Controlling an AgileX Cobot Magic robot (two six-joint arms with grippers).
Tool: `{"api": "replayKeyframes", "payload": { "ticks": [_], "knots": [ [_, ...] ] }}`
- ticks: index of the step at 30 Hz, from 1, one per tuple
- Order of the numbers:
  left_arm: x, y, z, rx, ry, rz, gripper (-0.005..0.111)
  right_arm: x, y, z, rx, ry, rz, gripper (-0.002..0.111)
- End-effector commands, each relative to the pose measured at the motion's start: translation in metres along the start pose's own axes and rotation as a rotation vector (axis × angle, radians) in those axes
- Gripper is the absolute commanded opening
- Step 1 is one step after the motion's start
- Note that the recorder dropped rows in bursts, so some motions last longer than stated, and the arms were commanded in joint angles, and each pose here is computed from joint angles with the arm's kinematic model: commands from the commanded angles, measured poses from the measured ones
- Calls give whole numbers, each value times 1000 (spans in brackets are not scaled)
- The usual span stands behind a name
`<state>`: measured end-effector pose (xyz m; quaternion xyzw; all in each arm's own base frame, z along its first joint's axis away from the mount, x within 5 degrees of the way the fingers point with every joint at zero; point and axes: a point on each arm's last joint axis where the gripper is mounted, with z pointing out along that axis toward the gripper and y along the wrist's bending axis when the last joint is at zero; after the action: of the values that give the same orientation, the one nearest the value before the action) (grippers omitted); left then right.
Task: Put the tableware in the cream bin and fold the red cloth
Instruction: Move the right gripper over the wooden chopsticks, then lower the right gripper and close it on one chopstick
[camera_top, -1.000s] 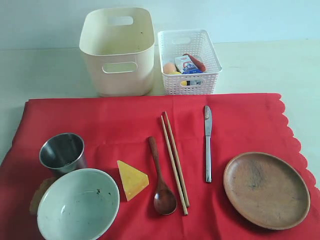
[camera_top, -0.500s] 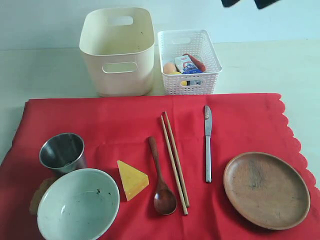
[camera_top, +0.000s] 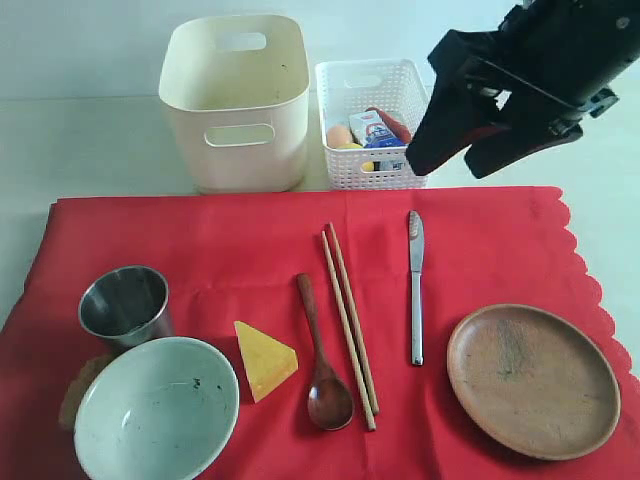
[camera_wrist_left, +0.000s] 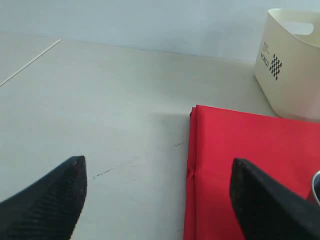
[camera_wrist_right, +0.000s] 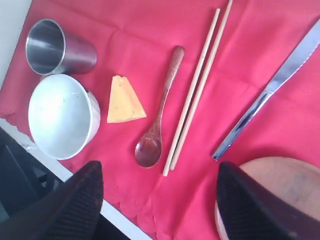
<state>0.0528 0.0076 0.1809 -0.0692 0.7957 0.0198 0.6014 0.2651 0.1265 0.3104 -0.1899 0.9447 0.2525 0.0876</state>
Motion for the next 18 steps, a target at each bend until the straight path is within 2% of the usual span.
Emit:
{"api": "replayKeyframes", "payload": {
  "ticks": [1,4,7,14,18],
  "knots": [
    [0,0,0,5,-13,-5,75,-13,-7,21,-66,-16,36,62],
    [0,0,0,5,-13,-5,75,-16,-5,41,-96,36,-3,62],
    [0,0,0,5,-13,-5,75,-16,3,65,-39,103,-67,62],
    [0,0,0,5,-13,-5,75,-9,19,118,240,211,-188,62],
    [0,0,0,5,-13,-5,75,-4,27,141,327,247,-211,62]
  ]
}}
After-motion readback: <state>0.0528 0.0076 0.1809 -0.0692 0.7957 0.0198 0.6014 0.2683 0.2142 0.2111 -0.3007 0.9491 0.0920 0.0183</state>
